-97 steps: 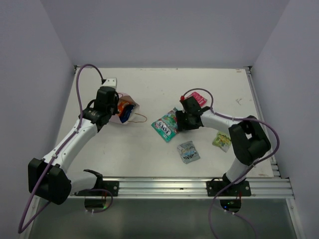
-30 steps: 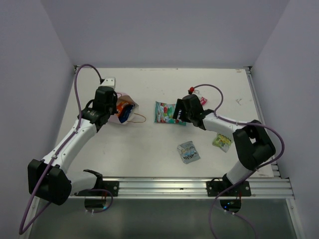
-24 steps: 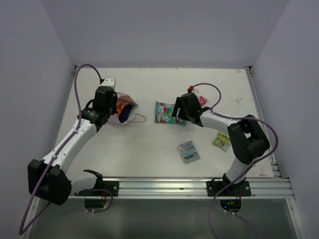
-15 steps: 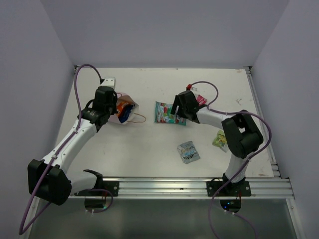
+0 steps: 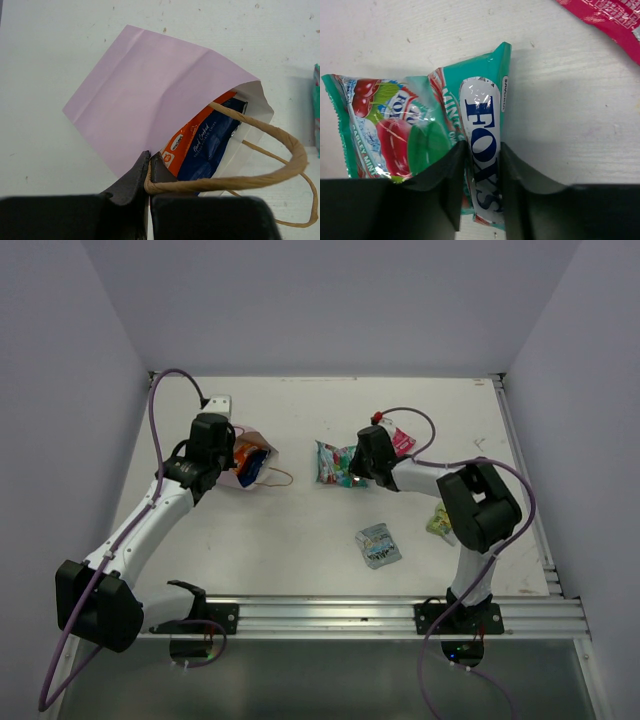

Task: Place the snacks into the paper bag
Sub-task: Pick up the snack from the center of the board, then place the snack in the paper bag.

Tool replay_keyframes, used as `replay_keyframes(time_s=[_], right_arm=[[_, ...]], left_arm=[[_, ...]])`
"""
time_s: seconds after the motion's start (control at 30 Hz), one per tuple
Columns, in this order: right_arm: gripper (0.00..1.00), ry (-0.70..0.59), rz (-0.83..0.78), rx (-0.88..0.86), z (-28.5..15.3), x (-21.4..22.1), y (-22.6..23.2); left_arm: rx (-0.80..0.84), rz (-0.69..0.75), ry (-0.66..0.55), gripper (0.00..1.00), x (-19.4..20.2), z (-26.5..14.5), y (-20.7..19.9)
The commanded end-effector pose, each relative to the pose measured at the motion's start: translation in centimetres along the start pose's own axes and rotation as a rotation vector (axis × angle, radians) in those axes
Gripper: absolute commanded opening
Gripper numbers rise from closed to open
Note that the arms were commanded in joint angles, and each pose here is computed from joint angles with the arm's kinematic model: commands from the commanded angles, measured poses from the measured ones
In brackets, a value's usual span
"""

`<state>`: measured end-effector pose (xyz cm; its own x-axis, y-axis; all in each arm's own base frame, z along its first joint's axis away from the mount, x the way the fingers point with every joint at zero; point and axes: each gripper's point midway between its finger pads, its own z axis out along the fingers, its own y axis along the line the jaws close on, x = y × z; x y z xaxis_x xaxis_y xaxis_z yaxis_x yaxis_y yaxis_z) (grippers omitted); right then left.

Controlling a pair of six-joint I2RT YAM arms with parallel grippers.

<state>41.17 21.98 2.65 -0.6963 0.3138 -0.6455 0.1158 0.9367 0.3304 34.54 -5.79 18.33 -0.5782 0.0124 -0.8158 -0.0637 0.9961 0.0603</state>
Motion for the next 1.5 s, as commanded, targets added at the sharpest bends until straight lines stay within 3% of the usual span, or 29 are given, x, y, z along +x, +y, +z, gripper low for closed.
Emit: replay_keyframes(time_s=[0.0, 0.17, 0.57, 0.93, 1.23, 1.47], right_arm=[[0.25, 0.084, -0.029, -0.002, 0.3, 3.3, -1.6], [0.0, 0.074, -0.009, -0.111, -1.9, 2.3, 0.4], [0.0, 0.034, 0.1, -0.397, -10.2, -2.3, 6.5], [0.0, -0.079, 0.143, -0.597, -19.1, -8.2, 10.7], [0.0, -0.115, 0.113, -0.587, -23.3, -9.9, 13.9], [0.0, -0.03, 0.079, -0.583, -23.4, -7.7, 17.3]], left_arm=[[0.003, -0.022, -0.052, 0.0, -1.2, -0.3, 0.4], [0.004, -0.021, -0.051, 0.0, -1.1, -0.4, 0.3], [0.008, -0.021, -0.04, 0.0, -1.8, -0.6, 0.2], [0.015, -0.07, -0.027, 0.0, -2.1, -0.8, -0.2], [0.047, -0.097, -0.003, 0.0, -2.0, -0.7, -1.1], [0.053, -0.105, 0.008, 0.0, -2.1, -0.9, -1.5]])
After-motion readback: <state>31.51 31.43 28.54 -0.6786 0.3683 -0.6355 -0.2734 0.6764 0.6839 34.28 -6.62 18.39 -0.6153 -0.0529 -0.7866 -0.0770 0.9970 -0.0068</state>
